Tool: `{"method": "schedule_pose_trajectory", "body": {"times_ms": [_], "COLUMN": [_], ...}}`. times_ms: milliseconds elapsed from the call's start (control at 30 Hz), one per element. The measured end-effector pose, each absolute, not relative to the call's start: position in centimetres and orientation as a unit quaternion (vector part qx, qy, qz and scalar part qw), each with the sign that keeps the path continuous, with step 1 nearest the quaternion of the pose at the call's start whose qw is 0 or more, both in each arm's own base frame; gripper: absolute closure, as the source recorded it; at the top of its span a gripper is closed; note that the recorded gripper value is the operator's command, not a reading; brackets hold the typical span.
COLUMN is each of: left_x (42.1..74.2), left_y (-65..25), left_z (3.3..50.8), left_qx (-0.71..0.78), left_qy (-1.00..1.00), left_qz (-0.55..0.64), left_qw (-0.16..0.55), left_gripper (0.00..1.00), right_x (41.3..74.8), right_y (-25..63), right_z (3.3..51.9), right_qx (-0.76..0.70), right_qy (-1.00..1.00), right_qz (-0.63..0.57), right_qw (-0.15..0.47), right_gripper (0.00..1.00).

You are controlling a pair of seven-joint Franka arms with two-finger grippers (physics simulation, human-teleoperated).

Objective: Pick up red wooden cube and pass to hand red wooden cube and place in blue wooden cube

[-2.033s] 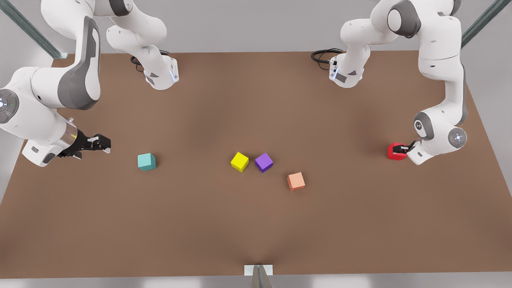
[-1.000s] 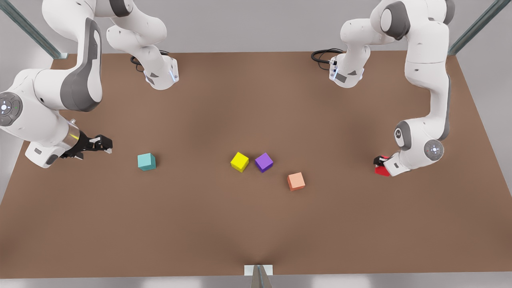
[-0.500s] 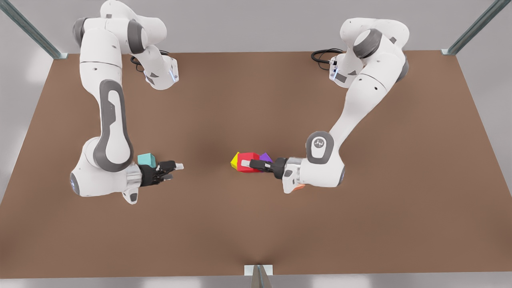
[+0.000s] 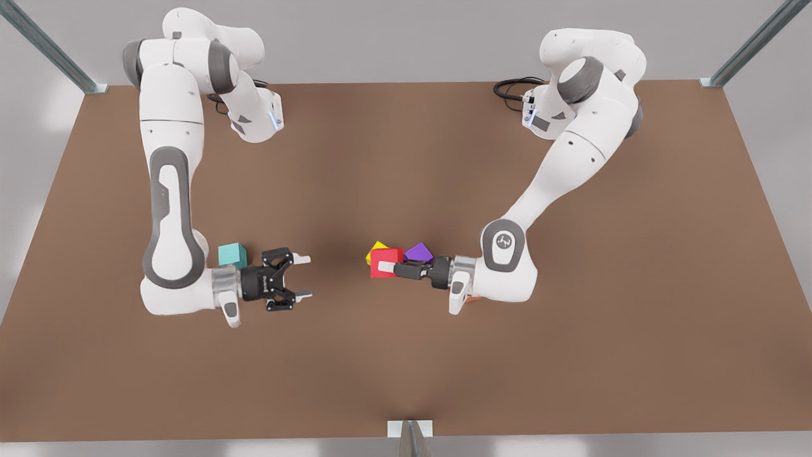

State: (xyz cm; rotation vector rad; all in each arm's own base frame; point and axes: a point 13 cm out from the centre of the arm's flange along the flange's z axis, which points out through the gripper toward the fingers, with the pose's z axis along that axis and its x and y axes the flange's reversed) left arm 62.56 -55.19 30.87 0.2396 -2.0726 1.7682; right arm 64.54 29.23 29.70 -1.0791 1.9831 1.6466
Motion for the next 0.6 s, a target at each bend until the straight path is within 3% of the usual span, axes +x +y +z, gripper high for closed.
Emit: {"method": "schedule_pose_trajectory", "body": {"times_ms": [300, 600], "left_x": [62.2, 61.8], "left_y": [-55.5, -55.6], "left_z": [29.5, 28.6], "left_qx": [0.051, 0.002], "left_qy": [-0.738, -0.74], "left_qz": [0.649, 0.659], "left_qw": [0.176, 0.137], "left_gripper": [0.32, 0.32], "right_x": [63.4, 63.3], "right_y": [36.1, 39.8], "right_z": [30.3, 29.1], "right_qx": [-0.446, -0.497], "right_qy": [0.586, 0.537], "right_qz": [0.602, 0.566], "right_qw": [0.309, 0.381], "right_gripper": [0.0, 0.0]}}
